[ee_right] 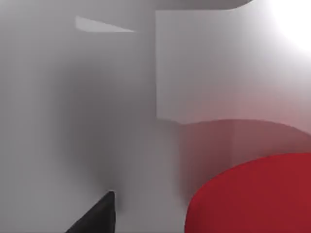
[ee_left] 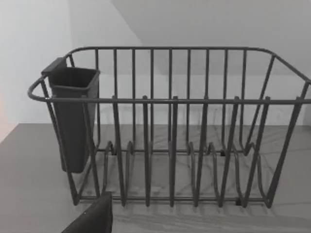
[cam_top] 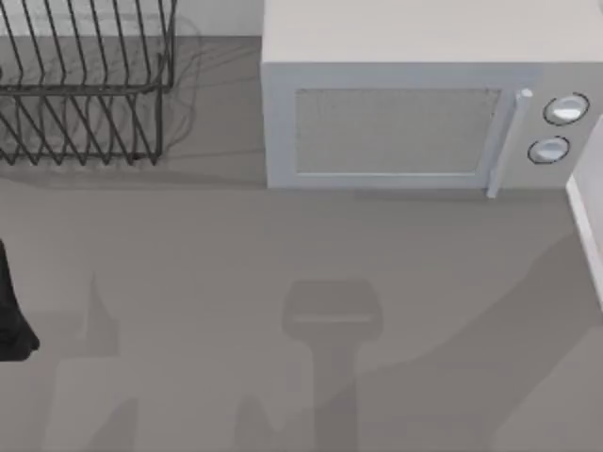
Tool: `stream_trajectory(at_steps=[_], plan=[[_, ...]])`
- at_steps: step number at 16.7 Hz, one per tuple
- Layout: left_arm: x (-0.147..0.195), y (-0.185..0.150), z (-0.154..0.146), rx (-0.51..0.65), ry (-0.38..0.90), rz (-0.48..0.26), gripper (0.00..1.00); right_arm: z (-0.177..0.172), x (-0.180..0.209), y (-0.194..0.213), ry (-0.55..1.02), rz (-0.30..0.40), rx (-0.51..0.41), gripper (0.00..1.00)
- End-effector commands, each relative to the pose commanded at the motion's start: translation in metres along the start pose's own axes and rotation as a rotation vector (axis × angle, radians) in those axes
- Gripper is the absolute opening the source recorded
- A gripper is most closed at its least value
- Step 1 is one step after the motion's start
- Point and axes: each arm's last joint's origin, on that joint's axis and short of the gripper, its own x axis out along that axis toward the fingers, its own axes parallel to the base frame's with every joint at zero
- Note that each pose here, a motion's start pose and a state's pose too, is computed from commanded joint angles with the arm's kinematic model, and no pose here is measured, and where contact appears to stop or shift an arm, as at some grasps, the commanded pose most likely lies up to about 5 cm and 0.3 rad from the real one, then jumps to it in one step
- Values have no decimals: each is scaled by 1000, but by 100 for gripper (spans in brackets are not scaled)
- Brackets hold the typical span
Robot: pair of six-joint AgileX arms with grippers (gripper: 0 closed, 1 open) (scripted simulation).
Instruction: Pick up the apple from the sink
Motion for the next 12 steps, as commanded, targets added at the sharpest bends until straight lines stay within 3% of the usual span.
stream_trajectory(at_steps=[3, 7, 12], plan=[[0, 0, 0, 0, 0, 0, 100, -6, 21, 1, 13, 4, 1, 100], [0, 0, 0, 0, 0, 0, 100, -6, 22, 1, 14, 4, 1, 100], [0, 0, 0, 0, 0, 0, 100, -6, 22, 1, 14, 4, 1, 62]])
